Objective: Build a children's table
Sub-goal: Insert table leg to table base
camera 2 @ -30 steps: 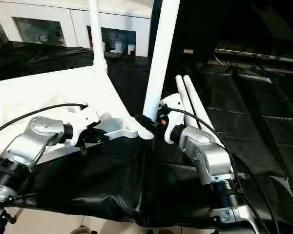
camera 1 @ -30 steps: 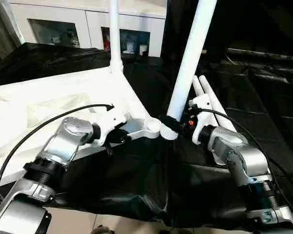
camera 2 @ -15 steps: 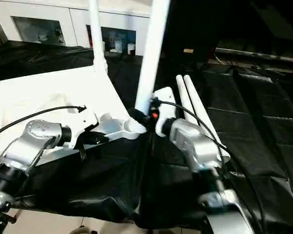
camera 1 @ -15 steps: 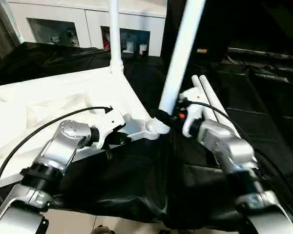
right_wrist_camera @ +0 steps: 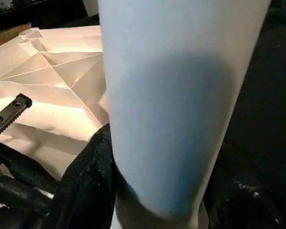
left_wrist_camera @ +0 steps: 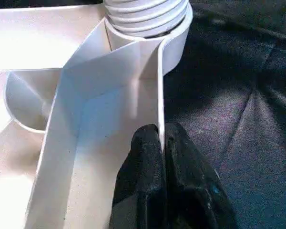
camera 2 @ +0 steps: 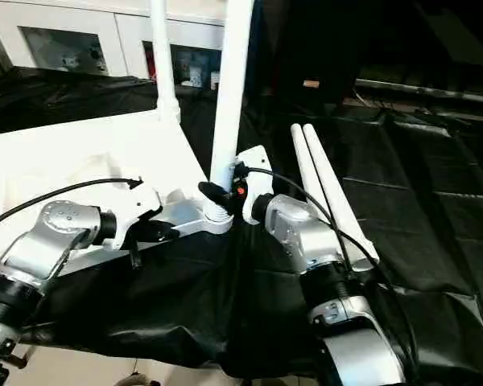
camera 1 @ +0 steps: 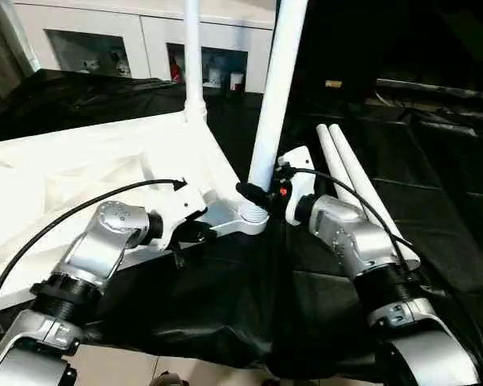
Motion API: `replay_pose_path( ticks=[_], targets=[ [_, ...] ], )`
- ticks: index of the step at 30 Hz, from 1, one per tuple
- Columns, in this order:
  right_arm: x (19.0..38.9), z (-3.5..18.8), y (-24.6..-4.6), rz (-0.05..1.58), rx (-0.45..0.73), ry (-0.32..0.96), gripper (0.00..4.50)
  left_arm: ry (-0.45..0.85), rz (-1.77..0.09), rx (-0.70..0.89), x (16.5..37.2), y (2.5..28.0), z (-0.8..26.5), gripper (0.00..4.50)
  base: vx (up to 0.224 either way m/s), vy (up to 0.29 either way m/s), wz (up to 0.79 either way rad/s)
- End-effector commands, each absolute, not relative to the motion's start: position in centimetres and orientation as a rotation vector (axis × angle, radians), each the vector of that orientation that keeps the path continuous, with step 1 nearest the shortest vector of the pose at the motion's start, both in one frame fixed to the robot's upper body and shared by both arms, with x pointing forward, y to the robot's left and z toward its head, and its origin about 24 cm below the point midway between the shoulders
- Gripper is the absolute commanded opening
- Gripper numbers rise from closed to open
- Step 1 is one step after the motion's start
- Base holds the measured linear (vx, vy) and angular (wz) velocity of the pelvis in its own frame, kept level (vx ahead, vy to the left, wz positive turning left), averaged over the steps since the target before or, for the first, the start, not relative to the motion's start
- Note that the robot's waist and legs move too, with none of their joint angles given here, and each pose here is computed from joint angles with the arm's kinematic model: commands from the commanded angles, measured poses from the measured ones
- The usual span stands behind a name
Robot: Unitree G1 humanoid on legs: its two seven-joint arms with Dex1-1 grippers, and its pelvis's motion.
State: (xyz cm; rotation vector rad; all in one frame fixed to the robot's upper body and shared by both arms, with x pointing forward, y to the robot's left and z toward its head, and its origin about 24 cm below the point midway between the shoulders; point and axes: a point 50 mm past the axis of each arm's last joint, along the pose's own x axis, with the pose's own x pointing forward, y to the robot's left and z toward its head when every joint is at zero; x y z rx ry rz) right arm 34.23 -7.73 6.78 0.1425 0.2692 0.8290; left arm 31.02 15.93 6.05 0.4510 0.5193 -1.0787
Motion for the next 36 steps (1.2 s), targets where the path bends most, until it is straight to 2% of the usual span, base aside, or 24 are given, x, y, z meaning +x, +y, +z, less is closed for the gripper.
replay_pose_path(
  ticks=[1, 10, 14, 18, 26, 29, 36],
  targets=[
    [34.2, 6.5, -7.5, 0.835, 0.135, 0.290, 1.93, 0.470, -1.154, 0.409, 30.4, 14.4, 6.0, 0.00, 0.000, 0.000, 0.00],
    [34.3, 5.8, -7.5, 0.832, 0.161, 0.320, 1.93, 0.484, -1.167, 0.415, 30.2, 14.7, 5.9, 0.00, 0.000, 0.000, 0.00],
    [34.2, 5.1, -8.4, 0.794, 0.239, 0.330, 1.93, 0.479, -1.166, 0.416, 30.4, 14.6, 6.1, 0.00, 0.000, 0.000, 0.00],
    [33.4, 3.7, -9.6, 0.764, 0.297, 0.330, 1.93, 0.471, -1.149, 0.415, 30.5, 14.7, 6.1, 0.00, 0.000, 0.000, 0.00],
    [32.1, 1.2, -10.2, 0.706, 0.358, 0.321, 1.91, 0.445, -1.115, 0.415, 31.0, 14.6, 6.4, 0.00, 0.000, 0.000, 0.00],
    [31.6, 0.6, -10.3, 0.699, 0.344, 0.306, 1.91, 0.438, -1.101, 0.421, 31.3, 14.7, 6.5, 0.00, 0.000, 0.000, 0.00],
    [30.3, -0.3, -9.8, 0.763, 0.208, 0.252, 1.91, 0.432, -1.089, 0.423, 31.6, 14.7, 6.6, 0.00, 0.000, 0.000, 0.00]
  ],
)
